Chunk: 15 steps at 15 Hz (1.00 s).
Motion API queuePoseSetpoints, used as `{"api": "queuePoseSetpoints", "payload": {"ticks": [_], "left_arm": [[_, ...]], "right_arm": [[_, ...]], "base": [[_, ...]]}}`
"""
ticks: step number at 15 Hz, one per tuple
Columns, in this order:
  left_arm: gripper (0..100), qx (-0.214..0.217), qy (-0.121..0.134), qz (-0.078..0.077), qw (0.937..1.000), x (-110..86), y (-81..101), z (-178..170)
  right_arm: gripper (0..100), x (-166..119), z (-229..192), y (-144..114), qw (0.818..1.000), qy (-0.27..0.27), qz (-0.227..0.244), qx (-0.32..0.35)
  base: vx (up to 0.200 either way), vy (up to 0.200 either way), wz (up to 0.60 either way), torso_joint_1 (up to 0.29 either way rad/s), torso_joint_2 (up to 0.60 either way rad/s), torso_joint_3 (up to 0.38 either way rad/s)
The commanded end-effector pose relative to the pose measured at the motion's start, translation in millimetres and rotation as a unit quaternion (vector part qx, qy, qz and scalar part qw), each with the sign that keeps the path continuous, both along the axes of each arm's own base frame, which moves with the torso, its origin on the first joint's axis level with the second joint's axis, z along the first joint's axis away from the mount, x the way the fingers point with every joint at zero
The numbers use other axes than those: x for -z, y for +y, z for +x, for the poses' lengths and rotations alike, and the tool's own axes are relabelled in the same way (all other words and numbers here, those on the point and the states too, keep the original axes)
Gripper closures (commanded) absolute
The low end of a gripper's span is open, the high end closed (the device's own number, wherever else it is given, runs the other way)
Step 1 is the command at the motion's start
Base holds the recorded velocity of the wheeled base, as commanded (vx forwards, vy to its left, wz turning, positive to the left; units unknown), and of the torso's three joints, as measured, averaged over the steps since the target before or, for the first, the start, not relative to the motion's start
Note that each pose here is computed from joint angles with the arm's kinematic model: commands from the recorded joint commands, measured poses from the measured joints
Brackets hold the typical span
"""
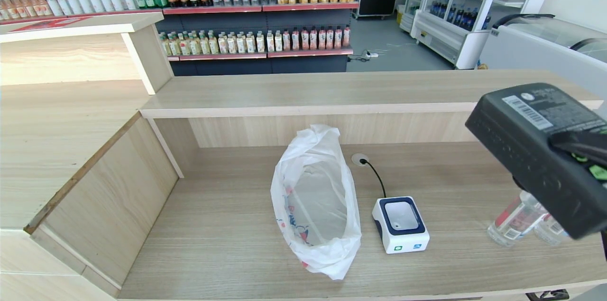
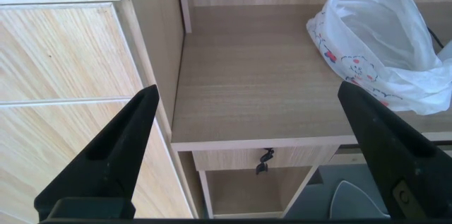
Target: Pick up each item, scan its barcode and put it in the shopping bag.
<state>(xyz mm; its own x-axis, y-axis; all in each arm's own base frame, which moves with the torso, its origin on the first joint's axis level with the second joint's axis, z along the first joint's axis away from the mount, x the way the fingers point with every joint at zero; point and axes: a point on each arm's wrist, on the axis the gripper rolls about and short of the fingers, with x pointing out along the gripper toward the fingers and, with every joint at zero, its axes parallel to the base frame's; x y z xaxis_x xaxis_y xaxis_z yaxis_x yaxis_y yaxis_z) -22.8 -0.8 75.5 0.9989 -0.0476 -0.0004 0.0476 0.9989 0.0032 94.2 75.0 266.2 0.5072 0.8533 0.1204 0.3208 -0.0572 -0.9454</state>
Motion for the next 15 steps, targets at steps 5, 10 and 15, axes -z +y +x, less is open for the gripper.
{"api": "queuePoseSetpoints", "payload": {"ticks": [5, 10, 15], "left_arm": [[0, 0.0, 0.001, 0.0, 1.0, 0.0, 0.0, 0.1], [0, 0.0, 0.001, 0.0, 1.0, 0.0, 0.0, 0.1], [0, 0.0, 0.001, 0.0, 1.0, 0.0, 0.0, 0.1]], "right_arm": [[100, -18.5, 18.7, -60.1, 0.749, 0.331, 0.387, 0.424], [100, -4.3, 29.9, -79.9, 0.484, 0.46, 0.545, 0.507], [100, -4.0, 55.6, -77.5, 0.428, 0.551, 0.6, 0.391]], "base": [[0.0, 0.0, 0.0, 0.0, 0.0, 0.0], [0.0, 0.0, 0.0, 0.0, 0.0, 0.0], [0.0, 0.0, 0.48, -0.002, 0.0, 0.001]]}}
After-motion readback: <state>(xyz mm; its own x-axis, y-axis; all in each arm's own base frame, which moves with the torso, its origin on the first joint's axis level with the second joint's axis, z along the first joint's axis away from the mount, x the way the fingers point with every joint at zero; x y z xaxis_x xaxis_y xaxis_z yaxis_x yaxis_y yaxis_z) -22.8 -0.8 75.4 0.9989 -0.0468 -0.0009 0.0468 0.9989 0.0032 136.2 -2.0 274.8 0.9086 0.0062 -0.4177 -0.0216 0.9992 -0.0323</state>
